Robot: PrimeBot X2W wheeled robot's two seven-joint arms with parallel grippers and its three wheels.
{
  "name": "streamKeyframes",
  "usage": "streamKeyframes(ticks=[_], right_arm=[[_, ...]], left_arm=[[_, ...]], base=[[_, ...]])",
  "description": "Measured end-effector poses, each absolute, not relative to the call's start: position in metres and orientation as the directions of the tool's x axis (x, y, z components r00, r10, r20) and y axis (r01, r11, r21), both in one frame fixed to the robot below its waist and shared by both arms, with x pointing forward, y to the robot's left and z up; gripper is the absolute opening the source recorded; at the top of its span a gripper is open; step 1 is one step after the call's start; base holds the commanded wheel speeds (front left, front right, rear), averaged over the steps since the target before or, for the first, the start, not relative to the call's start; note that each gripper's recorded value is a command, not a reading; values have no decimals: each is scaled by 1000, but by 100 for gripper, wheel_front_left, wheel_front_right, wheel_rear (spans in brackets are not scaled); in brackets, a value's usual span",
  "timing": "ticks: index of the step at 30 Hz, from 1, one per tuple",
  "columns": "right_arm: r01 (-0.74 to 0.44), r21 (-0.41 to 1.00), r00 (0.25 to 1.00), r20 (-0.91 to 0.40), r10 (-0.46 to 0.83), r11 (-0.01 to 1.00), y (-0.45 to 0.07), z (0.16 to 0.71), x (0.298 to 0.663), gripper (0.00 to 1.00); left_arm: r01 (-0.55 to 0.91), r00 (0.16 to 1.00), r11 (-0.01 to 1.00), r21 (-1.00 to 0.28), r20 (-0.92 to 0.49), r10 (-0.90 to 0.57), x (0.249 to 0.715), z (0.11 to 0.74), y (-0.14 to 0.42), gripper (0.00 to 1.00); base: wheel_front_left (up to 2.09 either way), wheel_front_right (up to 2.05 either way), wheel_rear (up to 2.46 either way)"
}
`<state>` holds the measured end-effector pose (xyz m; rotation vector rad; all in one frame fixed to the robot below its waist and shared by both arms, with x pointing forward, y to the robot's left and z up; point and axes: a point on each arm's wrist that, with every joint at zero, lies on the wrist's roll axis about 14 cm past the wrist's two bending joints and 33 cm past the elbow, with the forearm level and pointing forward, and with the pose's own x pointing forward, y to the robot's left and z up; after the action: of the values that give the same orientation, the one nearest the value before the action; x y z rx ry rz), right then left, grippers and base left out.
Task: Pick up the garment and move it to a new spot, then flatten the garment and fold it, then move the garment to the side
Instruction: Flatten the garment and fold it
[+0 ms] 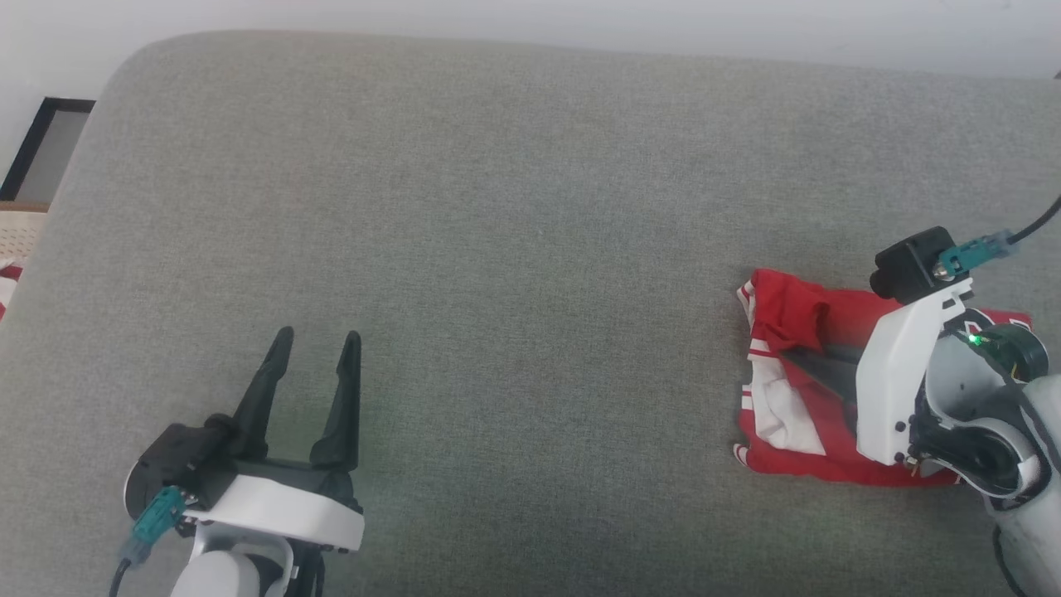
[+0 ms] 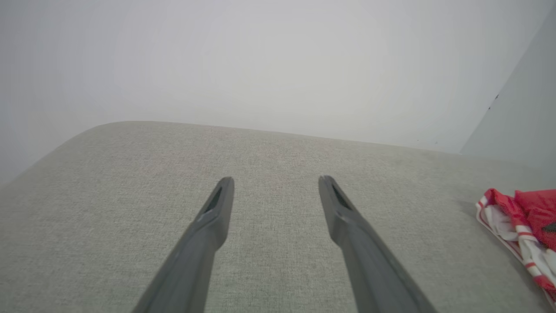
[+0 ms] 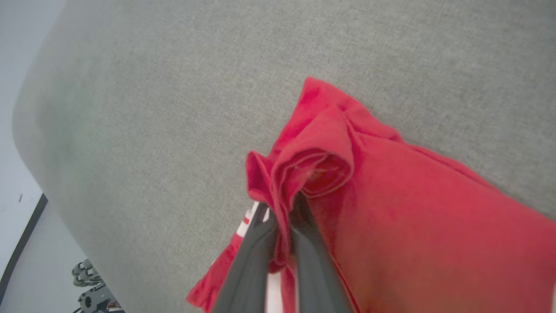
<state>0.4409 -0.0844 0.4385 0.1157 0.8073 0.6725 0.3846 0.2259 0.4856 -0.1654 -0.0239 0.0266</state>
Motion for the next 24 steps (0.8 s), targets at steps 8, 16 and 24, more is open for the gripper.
streamKeyframes(ticks=[8,16,24], right_arm=[[-519,323,481,-655,583,791,-81,424,438,56],[-485,336,562,-588,582,808,-100,450,441,100],[-352,274,767,-464,443,895,-164,473,453,100]], left_arm=[[-6,1000,985,-171,28,11,388,487,219,100],[28,999,982,-189,37,-21,387,490,212,100],[68,998,979,-190,22,-65,387,486,200,100]], base=[[0,0,0],[0,0,0],[0,0,0]])
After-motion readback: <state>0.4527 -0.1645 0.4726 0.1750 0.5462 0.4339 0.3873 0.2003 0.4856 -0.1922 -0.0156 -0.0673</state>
